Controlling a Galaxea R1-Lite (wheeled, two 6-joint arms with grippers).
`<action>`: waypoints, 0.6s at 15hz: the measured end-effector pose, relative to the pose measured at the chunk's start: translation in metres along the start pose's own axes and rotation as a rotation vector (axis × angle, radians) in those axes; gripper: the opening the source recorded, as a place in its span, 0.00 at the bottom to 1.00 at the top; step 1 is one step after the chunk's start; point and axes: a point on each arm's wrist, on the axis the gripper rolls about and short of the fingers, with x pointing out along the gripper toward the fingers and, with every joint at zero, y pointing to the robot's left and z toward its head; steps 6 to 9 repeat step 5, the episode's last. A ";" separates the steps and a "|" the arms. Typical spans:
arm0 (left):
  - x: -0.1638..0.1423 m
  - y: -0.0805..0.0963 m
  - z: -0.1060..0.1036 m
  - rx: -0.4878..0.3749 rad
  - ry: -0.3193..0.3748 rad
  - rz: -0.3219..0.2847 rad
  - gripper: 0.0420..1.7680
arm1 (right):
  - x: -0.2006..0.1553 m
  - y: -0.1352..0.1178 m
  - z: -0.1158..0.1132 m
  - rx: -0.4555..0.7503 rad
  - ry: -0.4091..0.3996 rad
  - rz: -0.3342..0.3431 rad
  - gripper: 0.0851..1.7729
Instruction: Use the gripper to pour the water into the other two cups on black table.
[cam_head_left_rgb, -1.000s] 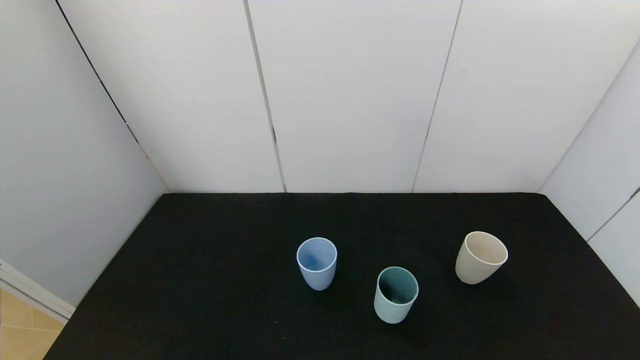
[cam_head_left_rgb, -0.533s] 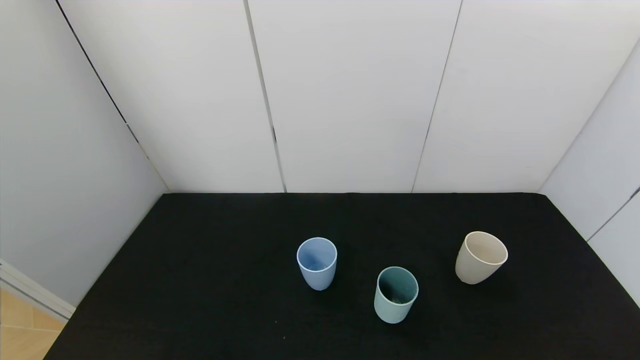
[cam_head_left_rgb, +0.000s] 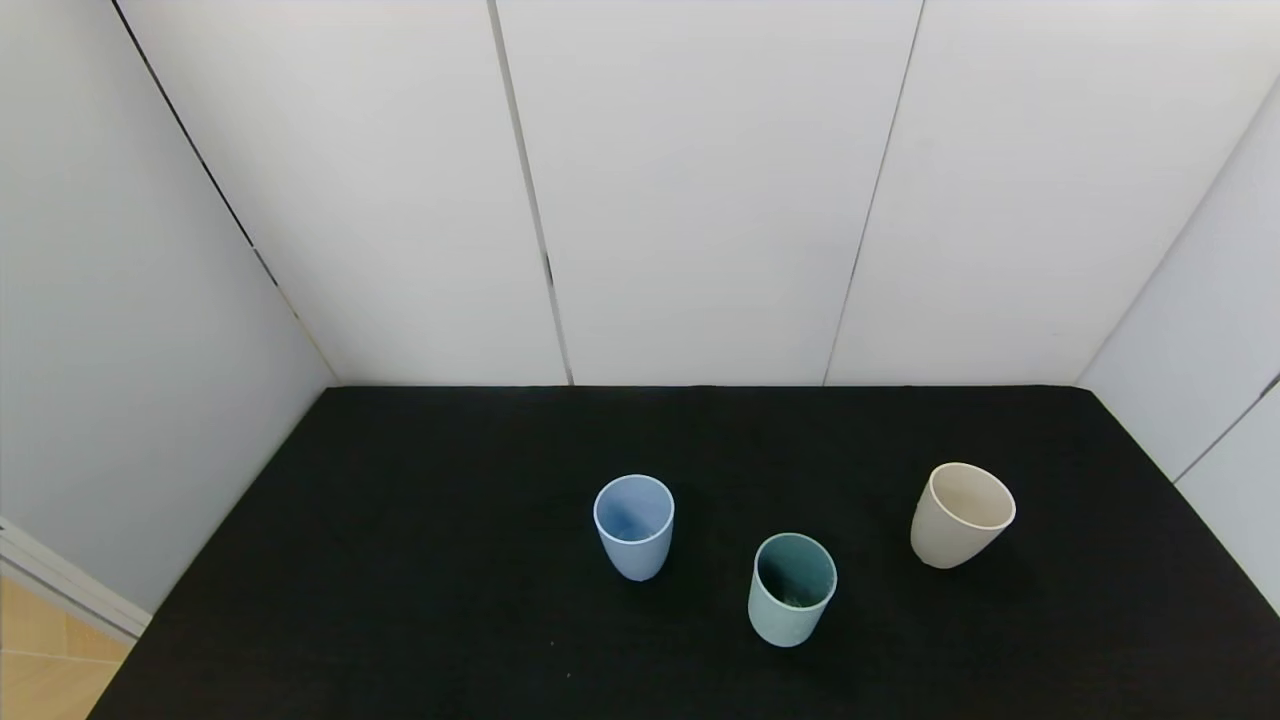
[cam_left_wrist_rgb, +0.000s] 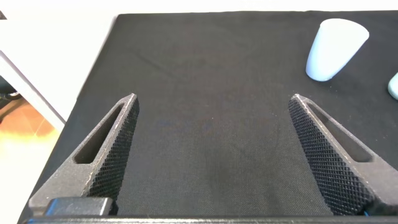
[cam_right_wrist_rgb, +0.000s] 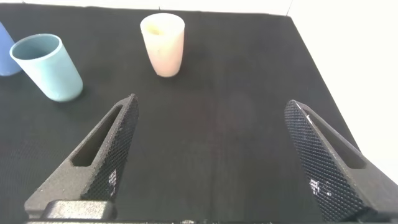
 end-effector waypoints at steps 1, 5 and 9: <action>0.000 0.000 0.000 0.000 0.000 0.000 0.97 | 0.000 0.000 0.001 0.002 -0.017 0.001 0.96; 0.000 0.000 0.000 0.000 0.000 -0.001 0.97 | 0.000 0.000 0.000 -0.006 -0.024 0.009 0.96; 0.000 0.000 0.000 0.000 0.000 -0.001 0.97 | 0.000 0.000 0.000 -0.006 -0.024 0.009 0.96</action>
